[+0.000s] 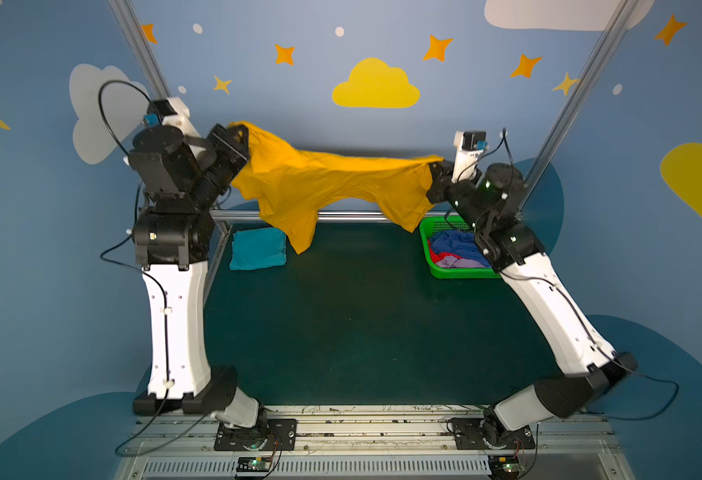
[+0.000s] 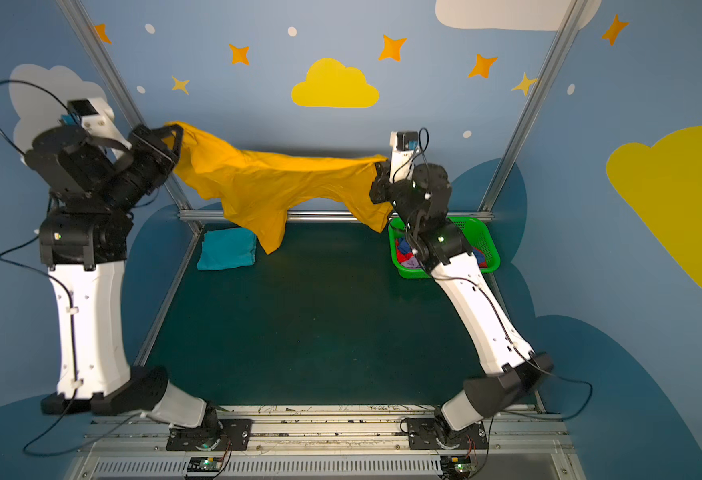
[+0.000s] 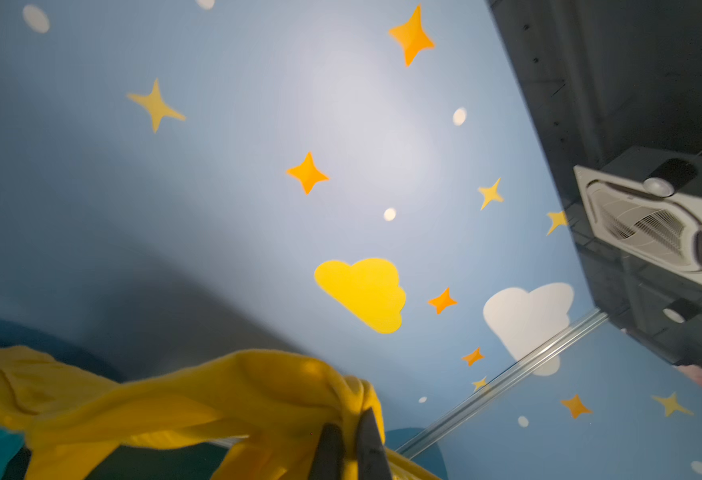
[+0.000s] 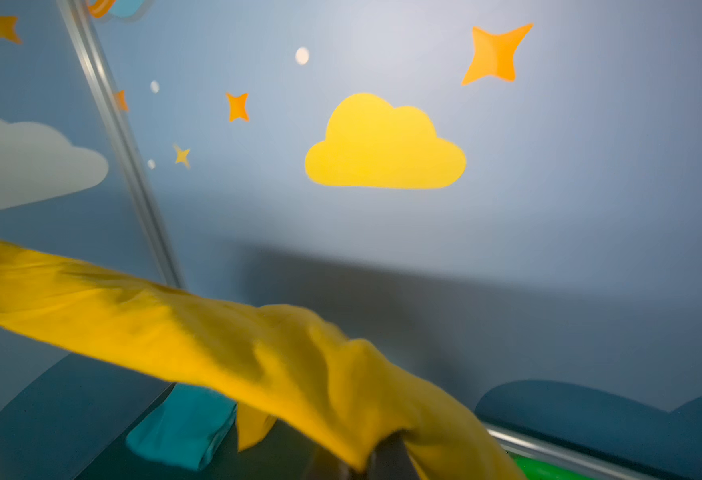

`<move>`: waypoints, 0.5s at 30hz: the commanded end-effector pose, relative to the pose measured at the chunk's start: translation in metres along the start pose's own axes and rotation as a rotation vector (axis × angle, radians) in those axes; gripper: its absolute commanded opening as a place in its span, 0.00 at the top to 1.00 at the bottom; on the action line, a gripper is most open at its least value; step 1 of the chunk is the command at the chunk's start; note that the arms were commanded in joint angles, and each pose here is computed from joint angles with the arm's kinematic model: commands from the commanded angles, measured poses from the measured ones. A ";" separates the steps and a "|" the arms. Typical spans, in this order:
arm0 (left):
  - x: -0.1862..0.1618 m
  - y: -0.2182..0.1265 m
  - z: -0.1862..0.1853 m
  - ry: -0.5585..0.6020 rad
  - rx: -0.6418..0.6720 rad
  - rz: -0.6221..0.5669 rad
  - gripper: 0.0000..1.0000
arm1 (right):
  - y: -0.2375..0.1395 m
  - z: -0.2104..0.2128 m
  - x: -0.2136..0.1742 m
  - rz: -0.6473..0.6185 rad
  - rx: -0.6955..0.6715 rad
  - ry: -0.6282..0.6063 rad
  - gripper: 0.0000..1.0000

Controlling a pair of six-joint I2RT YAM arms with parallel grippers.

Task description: Fold and stack the t-shirts

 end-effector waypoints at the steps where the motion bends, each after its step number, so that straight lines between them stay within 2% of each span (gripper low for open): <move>1: -0.044 -0.005 0.086 -0.006 0.223 0.044 0.96 | -0.025 0.007 -0.052 0.063 -0.002 0.036 1.00; 6: -0.126 -0.058 0.193 -0.130 0.473 0.181 0.96 | -0.076 0.026 -0.157 0.319 0.027 0.145 1.00; 9: -0.167 -0.092 0.247 -0.165 0.646 0.250 0.96 | -0.103 0.031 -0.204 0.461 0.044 0.183 1.00; 12: -0.187 -0.132 0.290 -0.142 0.871 0.228 0.96 | -0.126 0.034 -0.241 0.604 0.051 0.195 1.00; 15: -0.201 -0.163 0.315 -0.170 1.005 0.206 0.96 | -0.151 0.035 -0.269 0.726 0.040 0.239 1.00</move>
Point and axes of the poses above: each gripper's point midway between its finger pads, its own y axis out along the fingers, its own z axis along the line the jaws close on, x = y × z, the point moved 7 cm from there along -y, back along the fingers, and after that the axes turned 9 degrees about -y, right-handed, at the moved point
